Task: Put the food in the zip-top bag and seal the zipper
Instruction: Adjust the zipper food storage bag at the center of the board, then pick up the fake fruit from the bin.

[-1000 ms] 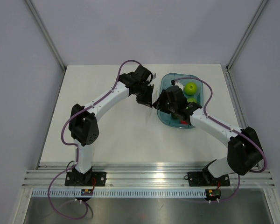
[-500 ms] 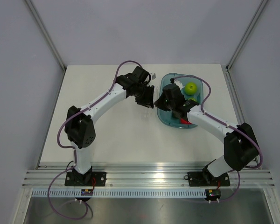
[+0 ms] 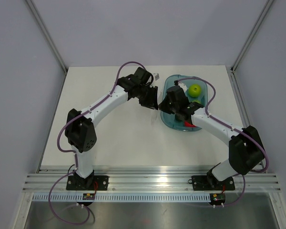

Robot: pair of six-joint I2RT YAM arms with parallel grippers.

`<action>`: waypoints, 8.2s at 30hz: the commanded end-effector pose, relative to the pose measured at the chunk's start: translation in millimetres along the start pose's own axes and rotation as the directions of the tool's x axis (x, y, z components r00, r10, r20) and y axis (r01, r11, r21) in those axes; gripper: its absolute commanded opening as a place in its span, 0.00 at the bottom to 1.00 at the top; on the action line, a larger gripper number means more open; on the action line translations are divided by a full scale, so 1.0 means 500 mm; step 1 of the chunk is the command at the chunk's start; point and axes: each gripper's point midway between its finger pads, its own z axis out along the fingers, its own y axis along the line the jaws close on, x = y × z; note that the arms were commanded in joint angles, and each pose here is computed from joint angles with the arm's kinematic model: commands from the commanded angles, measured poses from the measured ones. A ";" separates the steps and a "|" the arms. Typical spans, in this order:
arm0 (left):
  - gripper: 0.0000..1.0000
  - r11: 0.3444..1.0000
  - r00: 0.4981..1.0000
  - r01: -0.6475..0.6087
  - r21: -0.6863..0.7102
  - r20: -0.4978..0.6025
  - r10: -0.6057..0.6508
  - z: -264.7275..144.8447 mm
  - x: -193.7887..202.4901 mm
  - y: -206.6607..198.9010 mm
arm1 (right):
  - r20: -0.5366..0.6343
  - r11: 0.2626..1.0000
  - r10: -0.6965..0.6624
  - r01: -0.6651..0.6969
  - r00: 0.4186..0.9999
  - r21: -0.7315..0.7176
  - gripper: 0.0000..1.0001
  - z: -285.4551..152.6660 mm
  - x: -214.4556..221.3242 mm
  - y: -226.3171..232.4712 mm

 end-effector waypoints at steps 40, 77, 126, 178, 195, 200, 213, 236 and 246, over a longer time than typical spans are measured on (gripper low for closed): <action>0.00 0.992 0.998 -0.028 -0.125 0.059 0.035 -0.084 -0.059 0.019 | -0.071 0.946 -0.055 0.075 0.996 0.317 0.00 0.058 -0.018 -0.075; 0.00 0.987 1.000 -0.011 -0.159 -0.028 0.007 0.002 -0.031 0.049 | -0.024 0.981 -0.004 0.008 1.000 0.192 0.40 -0.004 -0.027 -0.044; 0.00 0.985 0.999 0.014 -0.173 0.034 -0.008 -0.037 -0.058 0.073 | -0.062 0.997 -0.069 0.071 0.996 0.025 0.00 0.026 -0.005 0.035; 0.00 0.984 0.977 0.177 0.037 0.117 -0.180 -0.064 -0.087 0.088 | -0.105 0.981 -0.196 0.195 0.975 -0.016 0.00 0.021 0.016 0.038; 0.00 0.990 0.989 0.139 -0.024 0.045 -0.138 -0.007 -0.035 0.060 | -0.046 0.992 -0.124 0.125 0.991 0.031 0.31 0.029 -0.072 0.048; 0.00 0.990 0.989 0.140 -0.035 0.052 -0.138 -0.005 -0.044 0.059 | -0.025 0.993 -0.114 0.115 0.993 0.017 0.37 -0.002 -0.078 0.049; 0.00 0.971 0.994 0.098 -0.217 0.077 -0.083 0.003 -0.082 0.103 | 0.032 0.981 0.000 -0.006 0.999 0.195 0.64 -0.071 -0.101 -0.127; 0.00 0.945 0.995 0.047 -0.325 0.098 -0.016 0.010 -0.097 0.103 | -0.147 0.890 0.165 -0.083 0.975 0.448 0.71 0.076 -0.061 -0.294; 0.00 0.946 0.995 0.044 -0.321 0.099 -0.012 0.008 -0.097 0.101 | -0.179 0.903 0.147 -0.058 0.973 0.425 0.55 0.096 -0.055 -0.291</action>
